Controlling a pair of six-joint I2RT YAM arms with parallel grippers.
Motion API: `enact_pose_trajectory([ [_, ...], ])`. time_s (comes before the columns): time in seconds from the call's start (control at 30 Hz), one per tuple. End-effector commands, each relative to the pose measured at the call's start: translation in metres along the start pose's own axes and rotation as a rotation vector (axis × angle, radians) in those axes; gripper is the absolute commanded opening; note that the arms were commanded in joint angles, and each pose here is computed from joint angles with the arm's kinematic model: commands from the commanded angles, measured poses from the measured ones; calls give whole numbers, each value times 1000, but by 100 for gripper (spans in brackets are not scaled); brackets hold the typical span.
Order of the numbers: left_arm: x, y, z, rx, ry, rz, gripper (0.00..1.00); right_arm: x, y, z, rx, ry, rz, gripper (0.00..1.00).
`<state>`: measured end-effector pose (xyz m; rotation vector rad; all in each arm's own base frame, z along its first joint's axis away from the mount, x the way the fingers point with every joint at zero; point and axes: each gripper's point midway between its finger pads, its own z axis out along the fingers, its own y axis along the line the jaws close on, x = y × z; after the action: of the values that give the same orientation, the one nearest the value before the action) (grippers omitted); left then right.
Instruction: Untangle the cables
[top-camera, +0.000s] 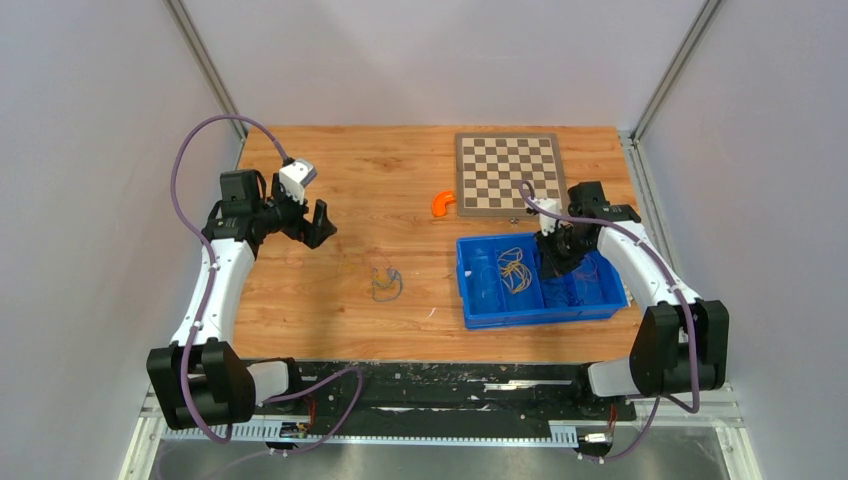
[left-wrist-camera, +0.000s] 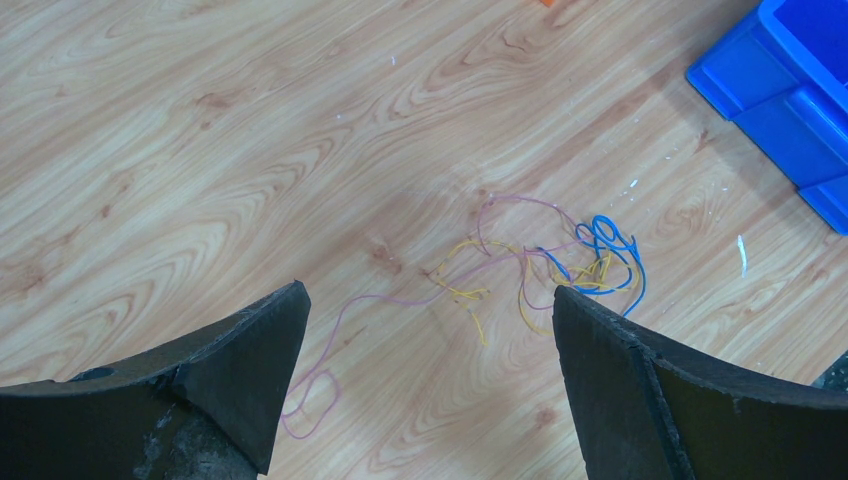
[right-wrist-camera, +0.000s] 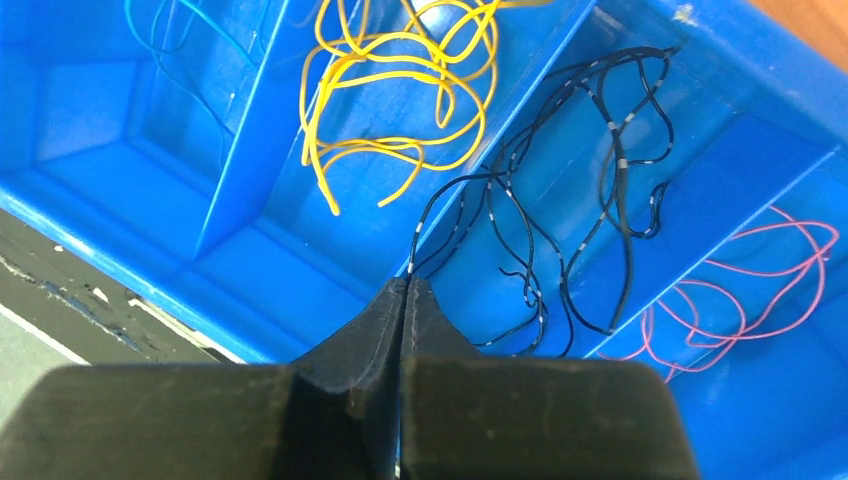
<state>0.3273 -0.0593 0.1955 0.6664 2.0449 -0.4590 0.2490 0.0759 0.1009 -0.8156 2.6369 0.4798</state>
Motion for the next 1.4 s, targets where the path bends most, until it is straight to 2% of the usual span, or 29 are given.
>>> enact_pose_trajectory([
  [0.0, -15, 3, -2, -2, -35, 12, 100, -11, -17, 0, 81, -36, -59, 0],
  [0.17, -14, 4, 0, 1, -34, 6, 100, -10, -36, 14, 151, -47, -107, 0],
  [0.5, -11, 5, 2, 0, -24, 3, 100, 13, -49, 59, 164, 11, -103, 0],
  [0.7, -13, 5, 0, -3, -25, 7, 100, 4, -44, 49, 168, -13, -112, 1],
  [0.73, -13, 5, -1, -4, -25, 11, 100, -1, -42, 43, 170, -28, -117, 4],
  [0.87, -9, 17, -3, -72, 17, -1, 100, -14, -33, 16, 179, -71, -131, 27],
  [1.03, 4, 13, -4, -37, 94, -30, 100, -24, -17, -15, 159, -112, -141, 50],
  [1.17, 23, -5, -3, 70, 161, 34, 100, -44, 7, -44, 87, -176, -174, 69],
  [1.23, 39, -18, -2, 180, 219, 145, 100, -59, 23, -56, 18, -234, -199, 76],
  [1.27, 47, -29, -2, 244, 252, 134, 100, -68, 32, -61, -23, -267, -208, 79],
  [1.37, 53, -47, 3, 375, 241, 234, 100, -96, 65, -70, -164, -343, -214, 81],
])
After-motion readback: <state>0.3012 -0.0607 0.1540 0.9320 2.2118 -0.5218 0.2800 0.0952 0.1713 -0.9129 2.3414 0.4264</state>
